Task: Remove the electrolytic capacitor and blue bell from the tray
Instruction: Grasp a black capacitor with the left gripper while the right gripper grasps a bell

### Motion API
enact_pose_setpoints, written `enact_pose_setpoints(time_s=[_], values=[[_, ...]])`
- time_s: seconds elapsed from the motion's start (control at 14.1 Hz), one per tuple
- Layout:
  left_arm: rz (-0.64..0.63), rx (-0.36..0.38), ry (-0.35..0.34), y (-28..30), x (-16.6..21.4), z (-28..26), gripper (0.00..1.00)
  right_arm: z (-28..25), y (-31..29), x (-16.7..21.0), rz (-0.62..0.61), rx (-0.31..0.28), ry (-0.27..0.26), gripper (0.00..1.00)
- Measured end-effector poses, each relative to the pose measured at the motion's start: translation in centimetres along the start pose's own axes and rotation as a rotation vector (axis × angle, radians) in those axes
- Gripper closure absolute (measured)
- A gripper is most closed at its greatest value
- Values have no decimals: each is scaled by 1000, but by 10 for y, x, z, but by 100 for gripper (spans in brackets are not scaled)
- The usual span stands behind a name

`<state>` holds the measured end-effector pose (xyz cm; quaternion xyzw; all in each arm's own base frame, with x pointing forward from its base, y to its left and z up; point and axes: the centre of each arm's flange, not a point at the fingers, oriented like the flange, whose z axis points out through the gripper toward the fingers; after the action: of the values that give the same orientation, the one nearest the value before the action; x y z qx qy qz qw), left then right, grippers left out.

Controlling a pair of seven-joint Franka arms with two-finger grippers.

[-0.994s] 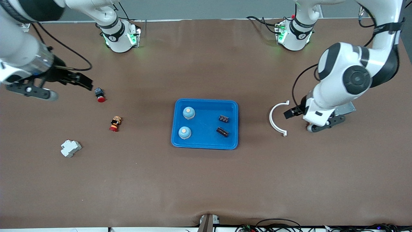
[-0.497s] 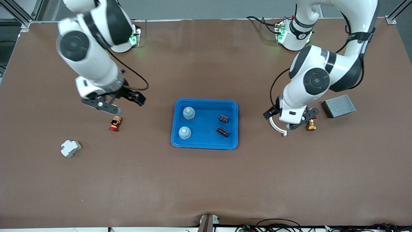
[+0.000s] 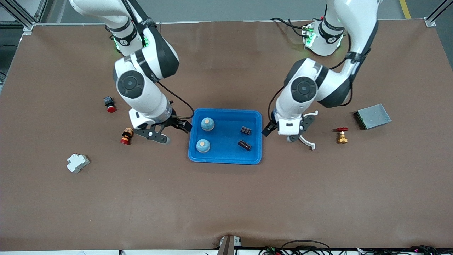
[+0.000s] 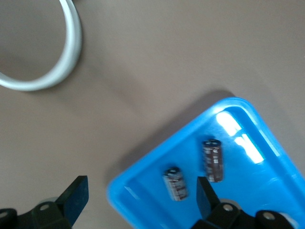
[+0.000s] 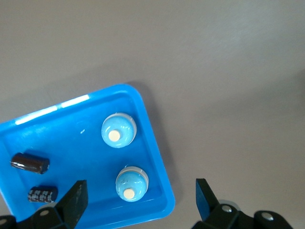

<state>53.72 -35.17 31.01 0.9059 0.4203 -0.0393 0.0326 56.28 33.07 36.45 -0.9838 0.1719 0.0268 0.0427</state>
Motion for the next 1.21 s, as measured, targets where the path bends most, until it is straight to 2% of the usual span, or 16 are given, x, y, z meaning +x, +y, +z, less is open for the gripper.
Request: enact_pose_setpoints(time_s=[0.28, 0.43, 0.57, 0.64, 0.71, 0.78, 0.92, 1.21], values=[[-99, -34, 10, 13, -44, 51, 0, 55, -31, -27, -62, -17, -4, 0], [-148, -34, 43, 16, -56, 70, 4, 76, -35, -30, -71, -35, -15, 0], [-188, -29, 67, 20, -62, 84, 16, 97, -37, -31, -123, -51, -38, 0], [-207, -28, 71, 23, -65, 90, 16, 106, -37, -32, -156, -47, -59, 0], [-220, -27, 69, 27, -69, 96, 22, 112, -37, -32, -171, -32, -83, 0], [-228, -23, 66, 30, -73, 104, 22, 116, -37, -31, -175, -12, -103, 0], [-225, -13, 66, 32, -79, 116, 26, 117, -40, -30, -192, 11, -104, 0], [-225, 2, 69, 30, -80, 127, 29, 132, -51, -45, -225, 12, -99, 0]])
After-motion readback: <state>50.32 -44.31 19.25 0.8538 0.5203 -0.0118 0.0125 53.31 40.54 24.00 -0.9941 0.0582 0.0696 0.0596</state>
